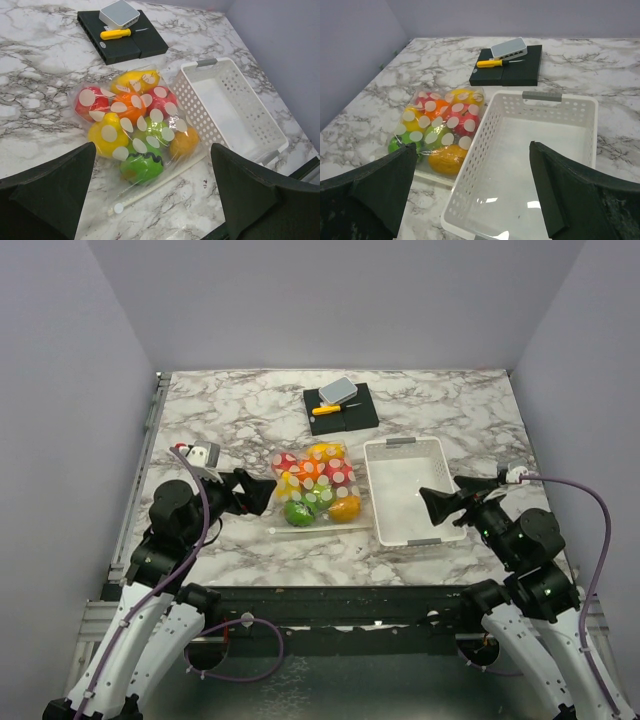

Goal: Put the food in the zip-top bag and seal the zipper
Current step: Reset both arms

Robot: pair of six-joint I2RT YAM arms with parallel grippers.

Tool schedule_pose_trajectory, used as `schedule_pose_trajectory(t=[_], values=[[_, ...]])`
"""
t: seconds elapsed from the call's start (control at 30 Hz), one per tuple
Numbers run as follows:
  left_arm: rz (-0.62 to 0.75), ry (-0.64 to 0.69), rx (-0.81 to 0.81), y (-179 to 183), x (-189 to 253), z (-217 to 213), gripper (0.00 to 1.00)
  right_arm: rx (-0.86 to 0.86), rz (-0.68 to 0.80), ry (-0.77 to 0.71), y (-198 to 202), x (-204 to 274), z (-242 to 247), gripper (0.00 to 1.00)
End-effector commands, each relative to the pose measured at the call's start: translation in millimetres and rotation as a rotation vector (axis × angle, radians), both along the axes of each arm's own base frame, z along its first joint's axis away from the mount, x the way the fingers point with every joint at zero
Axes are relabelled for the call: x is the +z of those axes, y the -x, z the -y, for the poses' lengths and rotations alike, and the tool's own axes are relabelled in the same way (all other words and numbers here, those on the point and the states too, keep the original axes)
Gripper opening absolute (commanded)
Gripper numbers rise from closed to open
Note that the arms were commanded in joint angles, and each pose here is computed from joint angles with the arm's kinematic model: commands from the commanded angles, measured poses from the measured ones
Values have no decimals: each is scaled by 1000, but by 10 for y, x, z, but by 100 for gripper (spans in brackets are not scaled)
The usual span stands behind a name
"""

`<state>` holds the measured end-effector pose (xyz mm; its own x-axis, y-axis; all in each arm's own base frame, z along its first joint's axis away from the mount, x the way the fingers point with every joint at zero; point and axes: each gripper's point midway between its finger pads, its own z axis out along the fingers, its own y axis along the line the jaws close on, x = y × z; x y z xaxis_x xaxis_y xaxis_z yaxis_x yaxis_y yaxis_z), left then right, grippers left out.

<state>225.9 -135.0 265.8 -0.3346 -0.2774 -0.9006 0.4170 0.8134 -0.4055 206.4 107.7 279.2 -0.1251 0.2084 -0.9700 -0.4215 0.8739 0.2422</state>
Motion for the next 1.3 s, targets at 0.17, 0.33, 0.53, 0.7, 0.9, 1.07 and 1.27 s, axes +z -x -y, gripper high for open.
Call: schedule_pose_trajectory(t=[0.17, 0.33, 0.53, 0.7, 0.9, 1.07, 1.27], values=[[-50, -2, -48, -50, -113, 105, 99, 12, 25, 24, -43, -82, -23, 100], [-50, -1, -48, -49, -113, 106, 99, 18, 29, 24, -37, -95, -31, 100], [-48, -1, -45, -49, -106, 101, 99, 11, 13, 32, -54, -135, -24, 100], [-47, -1, -46, -47, -104, 102, 99, -9, 16, 29, -57, -118, 13, 100], [-41, 5, -34, -45, -87, 82, 99, -17, 19, 30, -53, -107, 30, 100], [-38, 7, -25, -47, -80, 68, 99, -32, 14, 32, -64, -125, 53, 100], [-49, 4, -27, -61, -107, 80, 99, -22, 5, 34, -70, -146, 31, 100]])
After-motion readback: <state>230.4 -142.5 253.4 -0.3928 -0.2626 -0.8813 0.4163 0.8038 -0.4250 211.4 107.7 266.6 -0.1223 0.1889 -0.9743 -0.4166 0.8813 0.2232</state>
